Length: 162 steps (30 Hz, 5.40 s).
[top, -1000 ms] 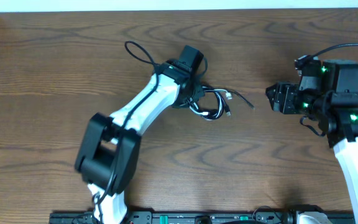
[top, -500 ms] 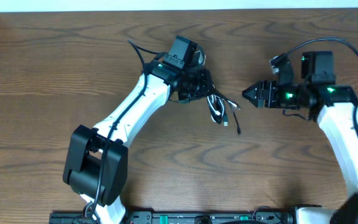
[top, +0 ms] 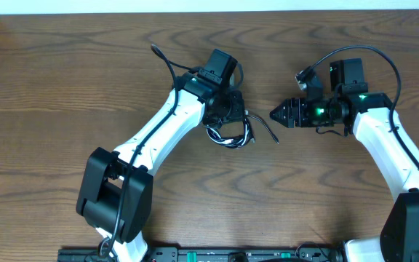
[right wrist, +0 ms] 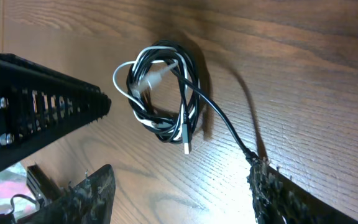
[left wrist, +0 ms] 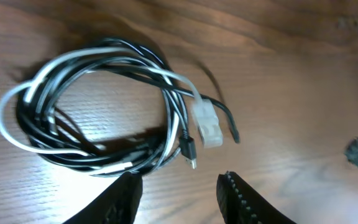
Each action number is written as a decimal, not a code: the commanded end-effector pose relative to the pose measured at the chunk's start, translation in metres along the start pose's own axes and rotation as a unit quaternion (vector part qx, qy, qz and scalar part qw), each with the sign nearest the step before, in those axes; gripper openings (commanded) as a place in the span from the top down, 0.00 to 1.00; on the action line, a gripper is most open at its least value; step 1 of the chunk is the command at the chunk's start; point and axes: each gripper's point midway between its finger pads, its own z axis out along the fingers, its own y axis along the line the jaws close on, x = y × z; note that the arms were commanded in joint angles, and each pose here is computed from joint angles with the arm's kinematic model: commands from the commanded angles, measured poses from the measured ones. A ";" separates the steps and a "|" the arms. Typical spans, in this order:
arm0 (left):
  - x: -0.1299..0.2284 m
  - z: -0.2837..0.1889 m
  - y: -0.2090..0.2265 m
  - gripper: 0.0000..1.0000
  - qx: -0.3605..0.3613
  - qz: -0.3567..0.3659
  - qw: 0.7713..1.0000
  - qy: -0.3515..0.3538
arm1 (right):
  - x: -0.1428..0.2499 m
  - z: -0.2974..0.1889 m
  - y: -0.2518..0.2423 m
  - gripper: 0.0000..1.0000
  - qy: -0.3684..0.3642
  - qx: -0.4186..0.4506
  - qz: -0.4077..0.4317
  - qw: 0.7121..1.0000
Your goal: Untangle cables
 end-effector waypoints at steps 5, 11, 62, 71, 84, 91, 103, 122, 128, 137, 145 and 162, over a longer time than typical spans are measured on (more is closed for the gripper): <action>-0.006 0.007 0.031 0.56 -0.075 -0.001 0.997 -0.030 | -0.005 -0.001 0.000 0.35 -0.006 0.009 -0.014 1.000; 0.020 0.013 0.051 0.56 -0.105 -0.049 0.993 0.013 | -0.005 -0.001 -0.004 0.34 -0.006 0.020 -0.004 1.000; -0.008 0.099 0.020 0.56 -0.006 -0.181 0.983 -0.025 | -0.009 -0.002 -0.016 0.34 -0.016 0.054 0.007 0.998; -0.009 0.096 0.019 0.93 -0.005 -0.181 0.983 -0.027 | -0.010 -0.003 -0.018 0.33 -0.017 0.061 0.008 0.998; -0.005 -0.022 -0.070 0.93 0.227 0.062 0.972 0.000 | -0.017 -0.002 0.012 0.28 -0.027 -0.024 -0.004 0.999; -0.005 -0.070 -0.075 0.93 0.336 0.058 0.939 0.041 | -0.033 -0.011 0.057 0.26 -0.053 -0.147 -0.055 0.986; -0.029 -0.081 -0.059 0.93 0.338 -0.080 0.936 0.055 | -0.031 -0.006 0.080 0.28 -0.051 -0.178 -0.091 0.979; -0.035 -0.089 -0.065 0.93 0.354 -0.178 0.914 0.093 | -0.039 0.023 0.096 0.40 -0.076 -0.112 -0.118 0.984; -0.043 -0.101 -0.063 0.93 0.379 -0.149 0.910 0.080 | -0.053 0.022 0.051 0.79 -0.105 -0.004 -0.007 0.994; -0.035 -0.096 -0.058 0.93 0.374 -0.067 0.923 0.060 | -0.065 0.007 0.046 0.99 -0.121 -0.039 -0.024 0.992; -0.024 -0.063 -0.029 0.93 0.268 -0.054 0.961 0.034 | -0.063 0.000 0.082 0.99 -0.113 -0.126 -0.059 0.984; -0.053 -0.044 -0.009 0.93 0.201 -0.088 0.975 -0.034 | -0.020 -0.017 0.166 0.99 -0.062 -0.227 -0.128 0.964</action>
